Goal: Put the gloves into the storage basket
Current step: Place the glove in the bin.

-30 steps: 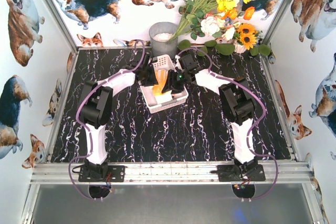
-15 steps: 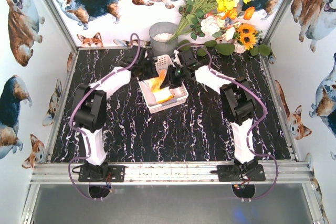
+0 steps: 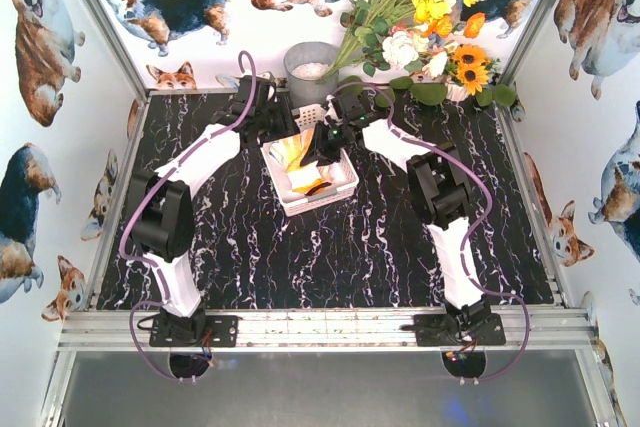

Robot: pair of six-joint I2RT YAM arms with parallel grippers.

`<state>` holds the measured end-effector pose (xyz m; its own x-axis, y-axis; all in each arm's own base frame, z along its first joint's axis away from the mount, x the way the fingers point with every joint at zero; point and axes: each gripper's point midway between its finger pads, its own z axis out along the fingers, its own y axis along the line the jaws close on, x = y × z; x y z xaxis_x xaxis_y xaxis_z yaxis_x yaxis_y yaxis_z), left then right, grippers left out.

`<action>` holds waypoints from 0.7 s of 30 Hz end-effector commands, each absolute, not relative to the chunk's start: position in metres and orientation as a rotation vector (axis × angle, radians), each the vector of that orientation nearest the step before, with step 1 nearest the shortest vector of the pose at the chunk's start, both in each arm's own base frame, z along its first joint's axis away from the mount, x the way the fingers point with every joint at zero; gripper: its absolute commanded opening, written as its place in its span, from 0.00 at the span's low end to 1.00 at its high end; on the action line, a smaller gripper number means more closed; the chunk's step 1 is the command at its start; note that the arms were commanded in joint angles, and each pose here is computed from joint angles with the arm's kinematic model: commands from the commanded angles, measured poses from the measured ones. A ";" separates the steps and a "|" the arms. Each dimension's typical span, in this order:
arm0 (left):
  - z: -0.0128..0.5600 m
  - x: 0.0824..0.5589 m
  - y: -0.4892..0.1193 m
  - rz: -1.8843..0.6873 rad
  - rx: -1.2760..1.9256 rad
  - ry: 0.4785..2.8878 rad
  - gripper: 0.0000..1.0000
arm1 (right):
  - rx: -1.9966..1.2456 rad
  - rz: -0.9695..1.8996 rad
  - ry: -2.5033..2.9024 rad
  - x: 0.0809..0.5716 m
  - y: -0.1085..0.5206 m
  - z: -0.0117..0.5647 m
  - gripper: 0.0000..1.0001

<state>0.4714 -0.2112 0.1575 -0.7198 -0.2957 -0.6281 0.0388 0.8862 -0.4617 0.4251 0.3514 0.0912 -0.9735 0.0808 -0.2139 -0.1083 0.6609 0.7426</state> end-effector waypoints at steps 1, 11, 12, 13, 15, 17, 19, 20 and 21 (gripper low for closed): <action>0.155 0.472 -0.212 -0.615 -0.168 2.311 0.47 | -0.075 1.198 2.603 0.439 0.350 0.102 0.00; 0.107 0.461 -0.222 -0.627 -0.156 2.426 0.34 | -0.177 1.019 2.688 0.435 0.333 0.080 0.00; 0.102 0.459 -0.224 -0.625 -0.152 2.440 0.32 | -0.184 0.996 2.697 0.434 0.331 0.078 0.00; 0.096 0.456 -0.227 -0.621 -0.148 2.458 0.29 | -0.191 0.973 2.706 0.433 0.330 0.075 0.00; 0.084 0.449 -0.230 -0.610 -0.144 2.491 0.25 | -0.200 0.943 2.717 0.430 0.328 0.072 0.00; 0.072 0.444 -0.231 -0.600 -0.149 2.510 0.23 | -0.205 0.929 2.719 0.429 0.328 0.071 0.01; 0.062 0.441 -0.232 -0.597 -0.158 2.525 0.22 | -0.210 0.929 2.709 0.430 0.329 0.075 0.08; 0.057 0.441 -0.231 -0.591 -0.163 2.532 0.21 | -0.215 0.931 2.700 0.430 0.330 0.078 0.12; 0.053 0.441 -0.230 -0.581 -0.165 2.536 0.21 | -0.219 0.934 2.688 0.431 0.331 0.082 0.16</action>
<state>0.4420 -0.2283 0.0701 -0.8462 -0.2294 -0.4810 0.0090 0.8963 -0.4433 0.4203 0.3277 0.0696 -0.9703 -0.0297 -0.2399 -0.1742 0.7739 0.6089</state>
